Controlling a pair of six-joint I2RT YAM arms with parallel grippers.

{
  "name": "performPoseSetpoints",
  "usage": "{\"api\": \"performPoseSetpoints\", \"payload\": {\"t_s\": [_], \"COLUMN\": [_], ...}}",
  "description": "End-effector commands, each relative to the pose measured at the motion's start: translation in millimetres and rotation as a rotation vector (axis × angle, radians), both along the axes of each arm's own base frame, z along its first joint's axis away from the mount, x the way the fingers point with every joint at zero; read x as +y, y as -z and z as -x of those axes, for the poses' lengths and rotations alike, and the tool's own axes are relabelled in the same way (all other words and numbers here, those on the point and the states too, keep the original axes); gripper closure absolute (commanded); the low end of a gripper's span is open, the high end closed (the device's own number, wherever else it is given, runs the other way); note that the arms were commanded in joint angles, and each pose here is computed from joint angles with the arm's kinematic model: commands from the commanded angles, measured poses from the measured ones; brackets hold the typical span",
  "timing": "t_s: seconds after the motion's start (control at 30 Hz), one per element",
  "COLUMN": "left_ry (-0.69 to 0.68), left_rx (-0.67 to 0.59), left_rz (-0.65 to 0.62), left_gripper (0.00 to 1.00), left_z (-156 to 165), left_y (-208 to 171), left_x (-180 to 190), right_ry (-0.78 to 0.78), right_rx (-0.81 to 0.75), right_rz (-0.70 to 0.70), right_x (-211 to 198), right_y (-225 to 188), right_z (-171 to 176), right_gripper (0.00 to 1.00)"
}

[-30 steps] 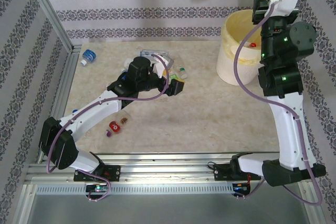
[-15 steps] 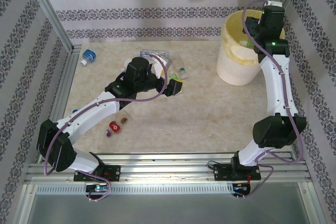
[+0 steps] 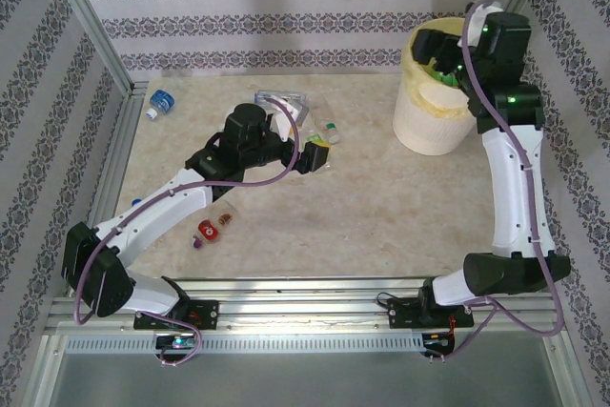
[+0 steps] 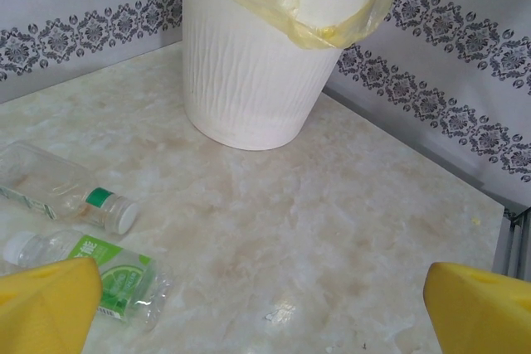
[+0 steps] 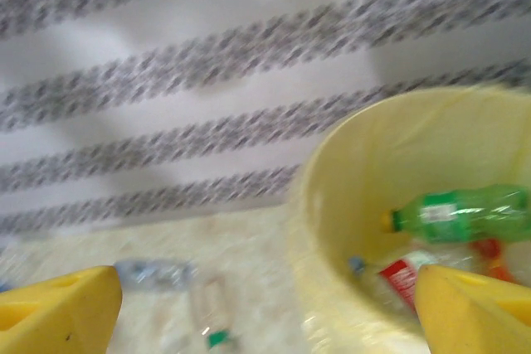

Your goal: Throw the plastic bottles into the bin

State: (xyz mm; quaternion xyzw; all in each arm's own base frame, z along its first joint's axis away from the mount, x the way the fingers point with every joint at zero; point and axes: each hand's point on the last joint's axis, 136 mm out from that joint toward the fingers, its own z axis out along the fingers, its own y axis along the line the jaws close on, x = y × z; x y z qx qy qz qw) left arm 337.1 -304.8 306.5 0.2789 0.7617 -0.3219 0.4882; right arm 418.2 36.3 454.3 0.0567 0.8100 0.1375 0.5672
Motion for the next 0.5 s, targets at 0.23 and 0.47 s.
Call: {"api": "performPoseSetpoints", "payload": {"t_s": [0.23, 0.47], "left_ry": [-0.026, -0.061], "left_rx": [-0.042, -0.051], "left_rz": [0.012, -0.006], "left_gripper": [0.0, 0.0], "left_z": [7.8, 14.7], "left_y": [-13.4, -15.5], "left_x": [13.7, 27.4], "right_ry": [-0.324, -0.389], "right_rx": [0.229, 0.377], "right_rz": [-0.094, -0.096], "right_x": [109.5, 148.7], "right_y": [60.7, 111.7], "right_z": [18.3, 16.2], "right_gripper": [0.09, 0.08]}}
